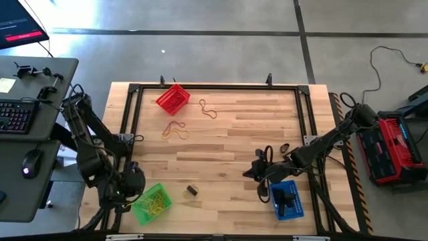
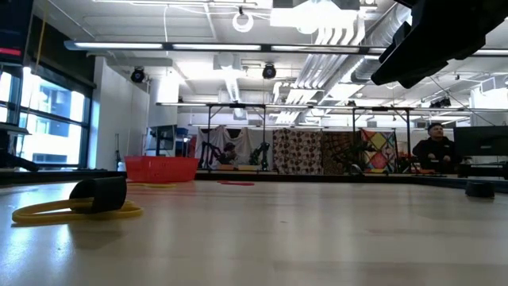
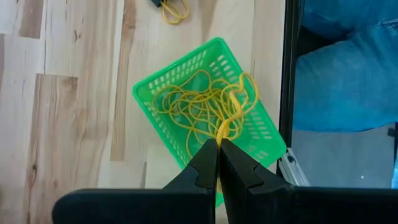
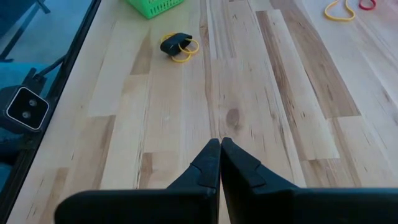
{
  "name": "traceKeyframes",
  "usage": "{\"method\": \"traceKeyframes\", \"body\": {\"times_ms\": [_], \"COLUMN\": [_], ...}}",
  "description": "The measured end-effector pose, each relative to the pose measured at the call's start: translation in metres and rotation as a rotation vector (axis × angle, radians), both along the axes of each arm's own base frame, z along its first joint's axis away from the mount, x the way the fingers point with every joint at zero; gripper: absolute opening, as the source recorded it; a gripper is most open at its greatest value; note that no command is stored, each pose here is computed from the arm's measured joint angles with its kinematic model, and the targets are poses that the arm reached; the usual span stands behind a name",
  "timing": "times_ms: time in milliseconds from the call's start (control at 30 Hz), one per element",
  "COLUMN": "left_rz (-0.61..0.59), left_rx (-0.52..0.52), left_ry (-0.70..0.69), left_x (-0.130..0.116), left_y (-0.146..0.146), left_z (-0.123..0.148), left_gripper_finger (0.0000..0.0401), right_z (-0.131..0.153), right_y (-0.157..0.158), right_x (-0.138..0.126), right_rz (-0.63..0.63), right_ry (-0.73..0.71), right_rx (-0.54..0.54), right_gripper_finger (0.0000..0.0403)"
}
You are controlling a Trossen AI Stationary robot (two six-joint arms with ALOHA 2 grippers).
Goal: Sort rubber bands into baskets
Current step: Put the yellow rubber band into the green basket
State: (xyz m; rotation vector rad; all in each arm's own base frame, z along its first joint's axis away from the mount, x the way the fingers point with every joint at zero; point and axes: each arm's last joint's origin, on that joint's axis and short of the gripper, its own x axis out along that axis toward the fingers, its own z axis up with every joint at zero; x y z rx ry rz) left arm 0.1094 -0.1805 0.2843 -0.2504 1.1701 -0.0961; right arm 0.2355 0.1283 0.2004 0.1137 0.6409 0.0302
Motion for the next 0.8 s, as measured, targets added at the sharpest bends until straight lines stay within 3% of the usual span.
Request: {"method": "traceKeyframes", "body": {"times_ms": [667,800], "left_rz": [0.062,0.069], "left_rx": [0.062,0.011], "left_ry": [0.042,-0.013], "left_x": [-0.015,-0.012], "left_y": [0.003,-0.002], "left_z": [-0.003,-0.002], "left_gripper_finger": [0.0,0.0], "right_z": [0.0,0.0], "right_y": [0.0,0.0], "right_x": [0.0,0.0], "right_rz": [0.0,0.0], "right_ry": [0.0,0.0], "right_rx": [-0.001,-0.001], "right_gripper_finger": [0.0,0.0]}}
